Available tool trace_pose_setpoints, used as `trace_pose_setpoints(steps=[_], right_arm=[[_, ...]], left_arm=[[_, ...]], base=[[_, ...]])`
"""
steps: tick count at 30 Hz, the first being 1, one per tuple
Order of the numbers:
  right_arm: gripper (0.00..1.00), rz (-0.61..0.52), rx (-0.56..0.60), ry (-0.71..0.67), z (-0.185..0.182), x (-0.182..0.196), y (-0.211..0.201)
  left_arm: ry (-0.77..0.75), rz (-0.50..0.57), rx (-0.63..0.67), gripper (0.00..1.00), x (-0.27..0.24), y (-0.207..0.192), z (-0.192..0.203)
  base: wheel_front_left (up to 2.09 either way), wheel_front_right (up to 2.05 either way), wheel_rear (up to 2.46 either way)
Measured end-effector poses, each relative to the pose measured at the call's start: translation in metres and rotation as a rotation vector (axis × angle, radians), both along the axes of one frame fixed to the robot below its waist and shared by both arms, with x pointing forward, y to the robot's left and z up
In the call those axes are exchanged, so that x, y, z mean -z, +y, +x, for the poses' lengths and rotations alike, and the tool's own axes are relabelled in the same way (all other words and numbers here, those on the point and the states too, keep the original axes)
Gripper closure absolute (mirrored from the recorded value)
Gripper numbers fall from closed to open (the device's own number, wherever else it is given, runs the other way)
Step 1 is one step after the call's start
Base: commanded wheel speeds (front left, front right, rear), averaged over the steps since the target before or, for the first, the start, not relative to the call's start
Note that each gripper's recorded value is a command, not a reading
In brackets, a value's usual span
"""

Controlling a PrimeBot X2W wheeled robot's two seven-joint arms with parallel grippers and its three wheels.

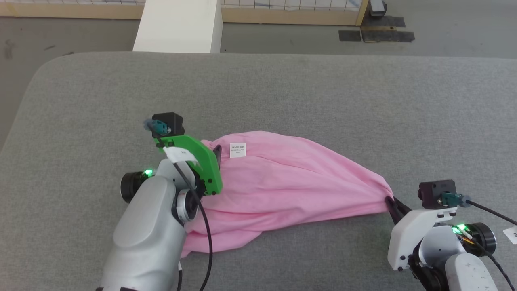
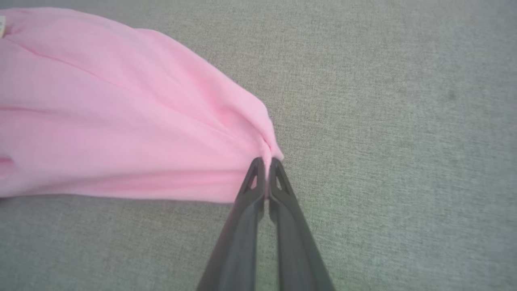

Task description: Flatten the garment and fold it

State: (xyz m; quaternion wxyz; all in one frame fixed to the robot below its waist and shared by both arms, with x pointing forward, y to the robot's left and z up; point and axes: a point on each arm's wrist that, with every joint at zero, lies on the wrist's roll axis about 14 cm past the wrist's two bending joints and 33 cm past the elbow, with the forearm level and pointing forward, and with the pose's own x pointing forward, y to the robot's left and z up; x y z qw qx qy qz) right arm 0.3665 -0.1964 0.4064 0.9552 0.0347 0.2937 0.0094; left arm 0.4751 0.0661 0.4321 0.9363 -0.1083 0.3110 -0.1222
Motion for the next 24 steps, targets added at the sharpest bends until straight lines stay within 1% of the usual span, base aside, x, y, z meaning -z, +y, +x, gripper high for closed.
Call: trace_pose_setpoints(steps=[5, 6, 7, 9, 15, 18, 20, 24], right_arm=[[1.00, 0.005, 0.000, 0.020, 0.000, 0.006, 0.000], [1.00, 0.006, -0.001, 0.023, 0.000, 0.007, 0.001], [1.00, 0.006, -0.001, 0.026, 0.000, 0.008, 0.001], [1.00, 0.011, 0.000, 0.028, 0.001, 0.009, 0.001], [1.00, 0.014, -0.005, 0.027, 0.002, 0.009, 0.003], [1.00, 0.015, -0.005, 0.011, 0.004, 0.005, 0.003], [1.00, 0.015, -0.002, -0.019, 0.009, -0.004, 0.002], [1.00, 0.005, -0.017, -0.117, 0.034, -0.039, 0.004]], left_arm=[[0.037, -0.003, 0.030, 0.00, 0.005, -0.006, 0.005], [0.046, -0.007, 0.040, 0.10, 0.006, -0.007, 0.005], [0.049, -0.012, 0.048, 0.53, 0.007, -0.009, 0.005], [0.062, -0.023, 0.072, 1.00, 0.009, -0.014, 0.004], [0.021, -0.035, 0.081, 1.00, 0.000, -0.017, 0.005], [-0.028, -0.046, 0.080, 1.00, -0.012, -0.018, 0.009], [-0.070, -0.059, 0.083, 1.00, -0.023, -0.019, 0.012], [-0.208, -0.116, 0.110, 1.00, -0.065, -0.028, 0.028]], base=[[0.00, 0.00, 0.00], [0.00, 0.00, 0.00], [0.00, 0.00, 0.00], [0.00, 0.00, 0.00], [0.00, 0.00, 0.00], [0.00, 0.00, 0.00], [0.00, 0.00, 0.00], [0.00, 0.00, 0.00]])
